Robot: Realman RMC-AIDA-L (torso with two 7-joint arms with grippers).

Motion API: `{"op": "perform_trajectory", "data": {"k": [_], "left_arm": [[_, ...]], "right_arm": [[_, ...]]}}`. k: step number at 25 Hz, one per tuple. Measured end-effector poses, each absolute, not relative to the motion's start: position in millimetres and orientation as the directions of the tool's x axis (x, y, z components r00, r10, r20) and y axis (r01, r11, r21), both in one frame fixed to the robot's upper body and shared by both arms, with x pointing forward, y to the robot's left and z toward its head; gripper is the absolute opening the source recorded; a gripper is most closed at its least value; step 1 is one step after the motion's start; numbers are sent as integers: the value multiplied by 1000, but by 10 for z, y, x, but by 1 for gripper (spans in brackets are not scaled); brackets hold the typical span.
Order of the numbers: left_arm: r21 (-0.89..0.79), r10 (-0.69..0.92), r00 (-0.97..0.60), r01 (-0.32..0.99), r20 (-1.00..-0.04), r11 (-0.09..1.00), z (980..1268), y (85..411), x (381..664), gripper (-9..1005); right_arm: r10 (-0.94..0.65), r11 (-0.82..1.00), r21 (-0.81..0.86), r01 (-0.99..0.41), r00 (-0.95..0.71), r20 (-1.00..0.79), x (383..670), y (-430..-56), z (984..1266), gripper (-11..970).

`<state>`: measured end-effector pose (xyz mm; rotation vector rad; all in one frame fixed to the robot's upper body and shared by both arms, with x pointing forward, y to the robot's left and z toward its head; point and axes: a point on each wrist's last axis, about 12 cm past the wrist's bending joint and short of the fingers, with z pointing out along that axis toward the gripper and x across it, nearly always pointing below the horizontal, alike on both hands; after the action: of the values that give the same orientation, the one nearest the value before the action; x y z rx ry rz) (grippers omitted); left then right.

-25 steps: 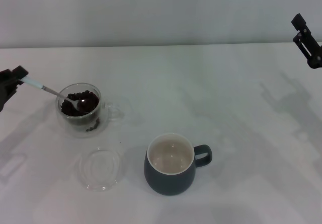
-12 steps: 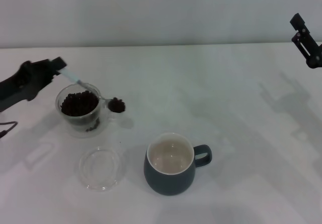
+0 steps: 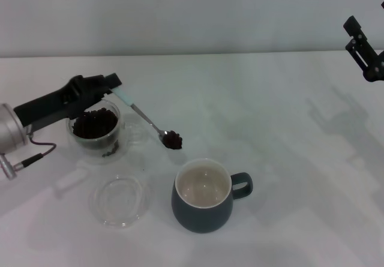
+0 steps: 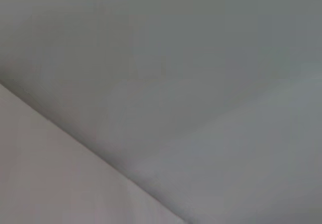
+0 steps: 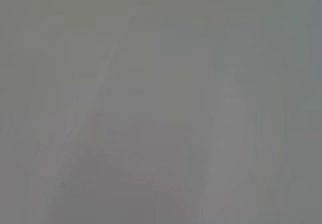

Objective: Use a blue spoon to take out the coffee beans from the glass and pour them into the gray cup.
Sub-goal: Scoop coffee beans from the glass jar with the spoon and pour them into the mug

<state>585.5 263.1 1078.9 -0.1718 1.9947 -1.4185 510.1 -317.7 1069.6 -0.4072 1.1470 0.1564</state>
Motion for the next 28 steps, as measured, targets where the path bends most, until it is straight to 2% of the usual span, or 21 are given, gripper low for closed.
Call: {"op": "perform_trajectory", "data": {"k": [18,28], "left_arm": [[-830,-302,-803,378,-514,410,10888,2333,5929,138],[-705,-107,-741,570,-663,423,11028,2112,5962,137]], "right_arm": [[-72,911,-222,-348,397,-915,5088,-3150,10674,709],[-49,910,-198,-363,381,-923,5086,-3141,10663,709]]}}
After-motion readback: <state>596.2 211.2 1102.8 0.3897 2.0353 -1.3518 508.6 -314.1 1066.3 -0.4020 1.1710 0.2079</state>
